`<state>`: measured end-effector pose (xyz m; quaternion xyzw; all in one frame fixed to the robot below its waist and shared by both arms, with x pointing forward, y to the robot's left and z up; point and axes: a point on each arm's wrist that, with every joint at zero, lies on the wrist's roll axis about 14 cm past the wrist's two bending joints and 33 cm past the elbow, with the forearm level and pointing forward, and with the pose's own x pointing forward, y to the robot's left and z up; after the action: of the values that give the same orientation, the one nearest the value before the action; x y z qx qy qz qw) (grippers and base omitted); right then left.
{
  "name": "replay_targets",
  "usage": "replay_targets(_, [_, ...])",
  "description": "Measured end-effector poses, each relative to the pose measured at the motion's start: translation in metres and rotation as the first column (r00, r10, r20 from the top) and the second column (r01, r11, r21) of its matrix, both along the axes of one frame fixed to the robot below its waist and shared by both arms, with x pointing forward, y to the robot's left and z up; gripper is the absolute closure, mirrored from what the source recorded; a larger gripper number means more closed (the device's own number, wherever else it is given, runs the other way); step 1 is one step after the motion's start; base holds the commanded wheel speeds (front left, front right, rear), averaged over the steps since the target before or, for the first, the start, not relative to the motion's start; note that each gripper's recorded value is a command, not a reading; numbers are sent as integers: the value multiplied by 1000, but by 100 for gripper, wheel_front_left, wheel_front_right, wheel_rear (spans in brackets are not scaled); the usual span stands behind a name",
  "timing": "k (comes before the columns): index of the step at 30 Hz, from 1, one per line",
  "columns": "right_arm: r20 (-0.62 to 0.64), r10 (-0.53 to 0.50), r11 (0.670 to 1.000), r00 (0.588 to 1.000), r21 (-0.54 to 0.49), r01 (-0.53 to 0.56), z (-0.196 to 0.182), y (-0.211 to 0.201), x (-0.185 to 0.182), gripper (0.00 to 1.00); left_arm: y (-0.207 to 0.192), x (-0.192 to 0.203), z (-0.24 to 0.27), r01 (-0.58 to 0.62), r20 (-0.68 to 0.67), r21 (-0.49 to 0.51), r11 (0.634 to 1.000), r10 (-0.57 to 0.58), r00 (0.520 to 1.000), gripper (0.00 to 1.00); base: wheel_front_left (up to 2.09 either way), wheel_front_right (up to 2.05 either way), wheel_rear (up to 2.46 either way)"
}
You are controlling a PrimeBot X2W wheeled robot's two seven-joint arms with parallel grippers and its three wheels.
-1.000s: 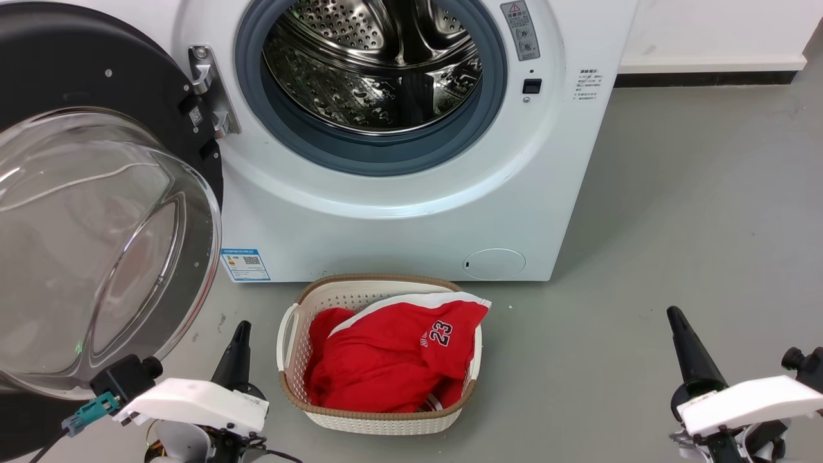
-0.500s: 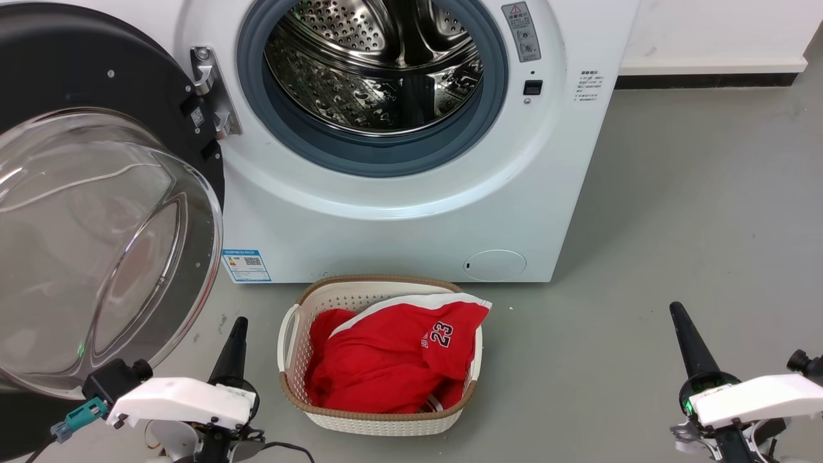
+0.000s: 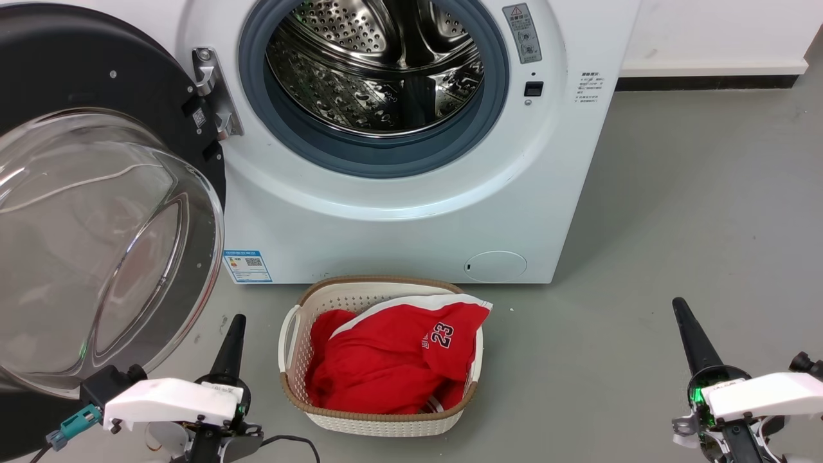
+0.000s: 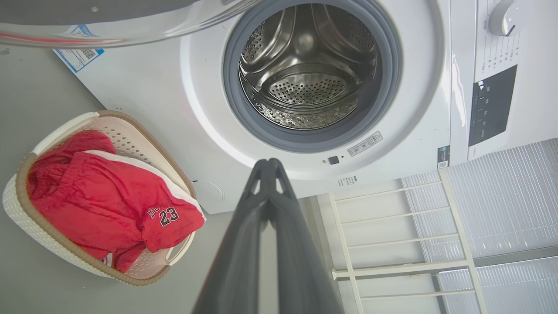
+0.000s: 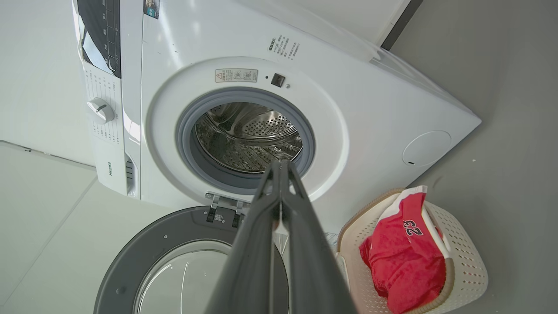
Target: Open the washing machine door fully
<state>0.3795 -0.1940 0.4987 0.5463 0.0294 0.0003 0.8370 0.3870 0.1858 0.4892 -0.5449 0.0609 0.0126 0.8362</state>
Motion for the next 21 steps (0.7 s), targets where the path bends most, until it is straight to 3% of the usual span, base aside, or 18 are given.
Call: replay_targets(21, [8, -21, 983, 1000, 185, 19, 2, -3, 3, 100, 6, 1, 6, -29, 28, -187, 982, 35, 999, 100, 0, 0, 0])
